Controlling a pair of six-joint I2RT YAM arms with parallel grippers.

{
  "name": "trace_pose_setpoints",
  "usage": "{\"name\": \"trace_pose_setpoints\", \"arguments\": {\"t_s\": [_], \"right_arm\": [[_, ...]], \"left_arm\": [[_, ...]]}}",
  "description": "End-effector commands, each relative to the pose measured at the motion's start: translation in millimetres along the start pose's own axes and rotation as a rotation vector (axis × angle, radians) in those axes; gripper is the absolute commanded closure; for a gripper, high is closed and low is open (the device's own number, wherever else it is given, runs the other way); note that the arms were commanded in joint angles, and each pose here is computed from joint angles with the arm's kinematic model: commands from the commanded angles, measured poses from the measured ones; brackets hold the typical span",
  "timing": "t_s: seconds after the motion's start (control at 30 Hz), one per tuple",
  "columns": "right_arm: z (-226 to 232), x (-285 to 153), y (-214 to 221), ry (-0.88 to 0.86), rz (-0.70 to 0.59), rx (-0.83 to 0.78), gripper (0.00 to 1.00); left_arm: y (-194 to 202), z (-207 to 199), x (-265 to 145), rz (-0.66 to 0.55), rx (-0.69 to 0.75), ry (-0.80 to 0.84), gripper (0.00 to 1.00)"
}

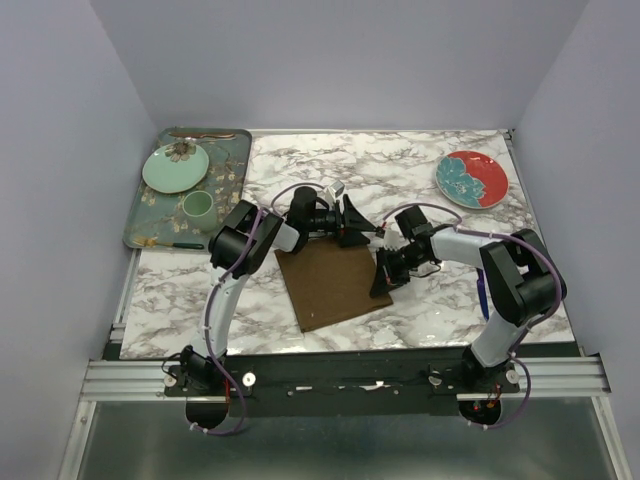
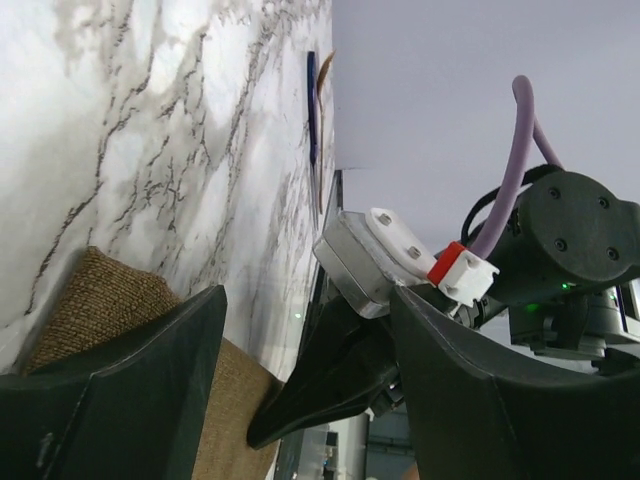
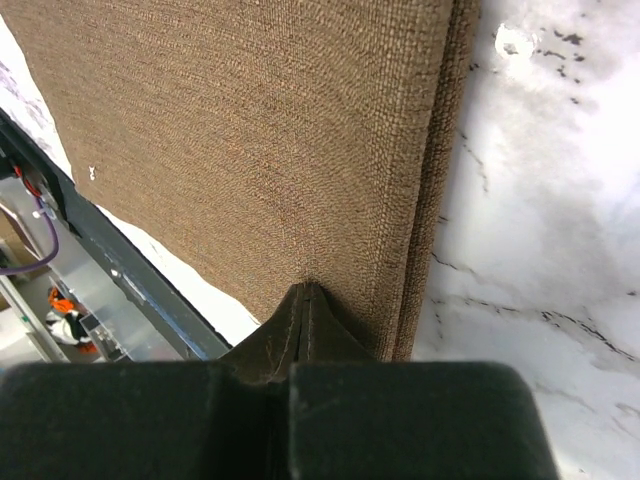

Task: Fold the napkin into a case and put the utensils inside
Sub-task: Smooth out the square-folded napkin at the center of the board.

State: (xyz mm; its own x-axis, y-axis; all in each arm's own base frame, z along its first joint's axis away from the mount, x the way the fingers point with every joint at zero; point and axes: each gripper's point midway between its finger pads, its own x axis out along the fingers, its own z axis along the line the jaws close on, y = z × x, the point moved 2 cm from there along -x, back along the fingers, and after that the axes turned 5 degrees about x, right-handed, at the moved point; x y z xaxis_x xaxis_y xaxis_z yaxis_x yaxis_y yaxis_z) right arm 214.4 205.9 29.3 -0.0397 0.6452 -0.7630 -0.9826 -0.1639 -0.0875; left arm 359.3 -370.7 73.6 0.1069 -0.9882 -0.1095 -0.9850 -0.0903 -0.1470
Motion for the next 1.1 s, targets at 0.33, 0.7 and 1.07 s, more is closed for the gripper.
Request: {"name": "trace_pose_setpoints", "arguments": {"t_s": [0.33, 0.7, 1.07], "right_arm": [[-28.4, 8.4, 8.0, 0.121, 0.028, 0.02, 0.99], [-23.0, 5.4, 3.9, 0.106, 0.017, 0.007, 0.99], [-24.3, 5.6, 1.5, 0.124, 0.011, 0.032, 0.99]], "left_arm": [[-9.8, 4.7, -30.2, 0.014, 0.064, 0.059, 0.04], [-6.0, -55.4, -51.4, -0.009, 0.082, 0.146, 0.01], [14.0, -34.3, -63.5, -0.007, 0.035, 0.077, 0.02]]}}
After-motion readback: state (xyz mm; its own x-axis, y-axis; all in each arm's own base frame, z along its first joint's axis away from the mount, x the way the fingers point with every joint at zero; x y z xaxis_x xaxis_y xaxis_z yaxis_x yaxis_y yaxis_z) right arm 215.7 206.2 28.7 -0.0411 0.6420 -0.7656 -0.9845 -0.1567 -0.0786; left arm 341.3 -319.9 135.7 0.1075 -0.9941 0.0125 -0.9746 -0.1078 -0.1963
